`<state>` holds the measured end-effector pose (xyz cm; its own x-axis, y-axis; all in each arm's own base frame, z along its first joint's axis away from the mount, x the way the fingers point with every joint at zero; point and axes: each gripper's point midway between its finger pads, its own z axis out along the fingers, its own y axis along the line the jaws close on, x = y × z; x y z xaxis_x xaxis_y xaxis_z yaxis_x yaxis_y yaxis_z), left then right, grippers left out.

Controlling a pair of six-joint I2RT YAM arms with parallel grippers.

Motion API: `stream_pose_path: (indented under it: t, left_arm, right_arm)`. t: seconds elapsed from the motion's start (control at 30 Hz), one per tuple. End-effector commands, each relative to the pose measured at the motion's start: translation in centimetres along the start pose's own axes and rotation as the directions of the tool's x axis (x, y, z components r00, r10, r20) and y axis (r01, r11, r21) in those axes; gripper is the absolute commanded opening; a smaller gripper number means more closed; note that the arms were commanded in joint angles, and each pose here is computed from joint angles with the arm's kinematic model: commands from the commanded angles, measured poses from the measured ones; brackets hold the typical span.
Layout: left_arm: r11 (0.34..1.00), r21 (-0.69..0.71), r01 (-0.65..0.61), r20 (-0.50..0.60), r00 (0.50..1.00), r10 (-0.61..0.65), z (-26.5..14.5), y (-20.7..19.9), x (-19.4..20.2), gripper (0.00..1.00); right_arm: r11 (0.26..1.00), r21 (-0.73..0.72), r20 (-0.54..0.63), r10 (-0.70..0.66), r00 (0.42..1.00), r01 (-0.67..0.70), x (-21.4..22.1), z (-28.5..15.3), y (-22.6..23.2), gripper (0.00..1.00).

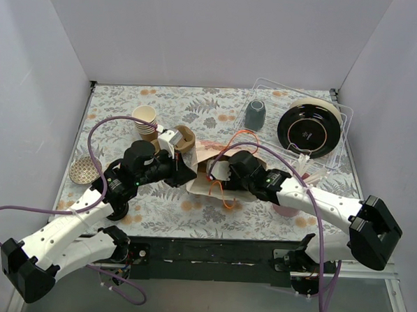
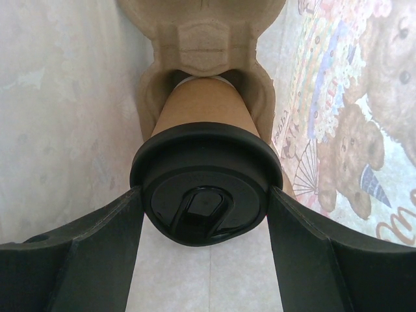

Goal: Pack the takeout coffee

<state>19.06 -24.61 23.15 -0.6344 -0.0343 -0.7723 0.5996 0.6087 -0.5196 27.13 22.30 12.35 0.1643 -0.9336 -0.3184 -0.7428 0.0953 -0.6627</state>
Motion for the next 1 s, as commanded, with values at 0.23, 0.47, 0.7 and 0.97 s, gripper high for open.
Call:
stream_pose_path:
  t: [0.23, 0.47, 0.7, 0.97]
  left_arm:
    - [0.999, 0.048, 0.009, 0.001, 1.000, -0.009, -0.4, -1.2, -0.3, 0.00]
    - [0.999, 0.041, 0.013, 0.004, 1.000, -0.013, -0.5, -1.2, -0.4, 0.00]
    - [0.999, 0.039, 0.020, 0.022, 1.000, -0.021, -0.7, -1.2, -0.6, 0.00]
    - [0.999, 0.028, 0.028, 0.024, 0.999, -0.028, -1.0, -1.0, -0.4, 0.00]
  right_arm:
    - [0.995, -0.068, -0.073, 0.063, 0.995, -0.068, 1.4, 1.5, 2.1, 0.26]
    - [0.994, -0.076, -0.070, 0.078, 0.994, -0.083, 1.2, 1.8, 2.2, 0.26]
    - [0.989, -0.117, -0.064, 0.080, 0.995, -0.087, 0.9, 2.0, 2.9, 0.25]
    - [0.985, -0.121, -0.073, 0.115, 0.991, -0.123, 0.8, 2.3, 3.1, 0.26]
